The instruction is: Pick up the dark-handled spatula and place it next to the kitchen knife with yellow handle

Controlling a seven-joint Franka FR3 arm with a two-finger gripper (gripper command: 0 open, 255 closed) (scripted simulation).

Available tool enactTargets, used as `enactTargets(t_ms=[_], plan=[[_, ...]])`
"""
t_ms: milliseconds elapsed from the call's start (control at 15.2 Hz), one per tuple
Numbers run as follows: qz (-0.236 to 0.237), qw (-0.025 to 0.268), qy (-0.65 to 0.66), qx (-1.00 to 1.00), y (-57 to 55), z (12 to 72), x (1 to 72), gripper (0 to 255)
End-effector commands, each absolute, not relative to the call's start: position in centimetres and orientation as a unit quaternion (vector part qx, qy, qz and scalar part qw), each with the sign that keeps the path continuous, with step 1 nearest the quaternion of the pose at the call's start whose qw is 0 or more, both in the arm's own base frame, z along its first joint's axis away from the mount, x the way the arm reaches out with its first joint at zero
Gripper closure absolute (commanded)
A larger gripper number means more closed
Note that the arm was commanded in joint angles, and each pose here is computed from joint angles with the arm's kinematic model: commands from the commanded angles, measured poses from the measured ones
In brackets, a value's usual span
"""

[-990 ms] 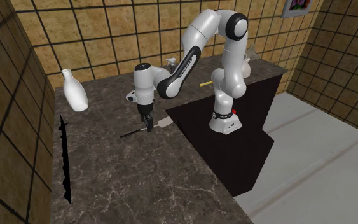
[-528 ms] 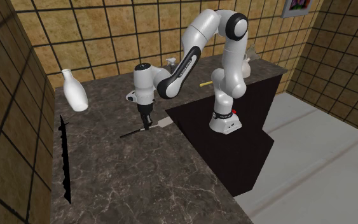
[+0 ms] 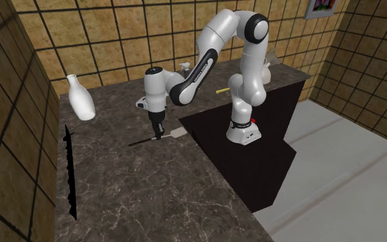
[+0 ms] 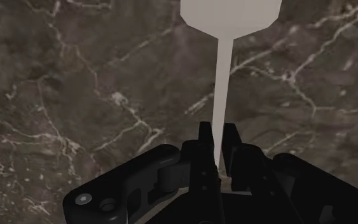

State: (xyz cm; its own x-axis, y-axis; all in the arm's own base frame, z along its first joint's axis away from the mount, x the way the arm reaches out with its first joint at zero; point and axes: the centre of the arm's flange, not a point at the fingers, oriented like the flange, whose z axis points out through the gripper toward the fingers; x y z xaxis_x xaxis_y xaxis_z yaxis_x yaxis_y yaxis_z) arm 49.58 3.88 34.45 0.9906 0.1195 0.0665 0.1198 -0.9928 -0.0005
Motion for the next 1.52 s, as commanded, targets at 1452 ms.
enactTargets(t_ms=[1452], plan=[[-0.033,0.002,-0.06,-0.998,1.7,45.4,46.2,255]])
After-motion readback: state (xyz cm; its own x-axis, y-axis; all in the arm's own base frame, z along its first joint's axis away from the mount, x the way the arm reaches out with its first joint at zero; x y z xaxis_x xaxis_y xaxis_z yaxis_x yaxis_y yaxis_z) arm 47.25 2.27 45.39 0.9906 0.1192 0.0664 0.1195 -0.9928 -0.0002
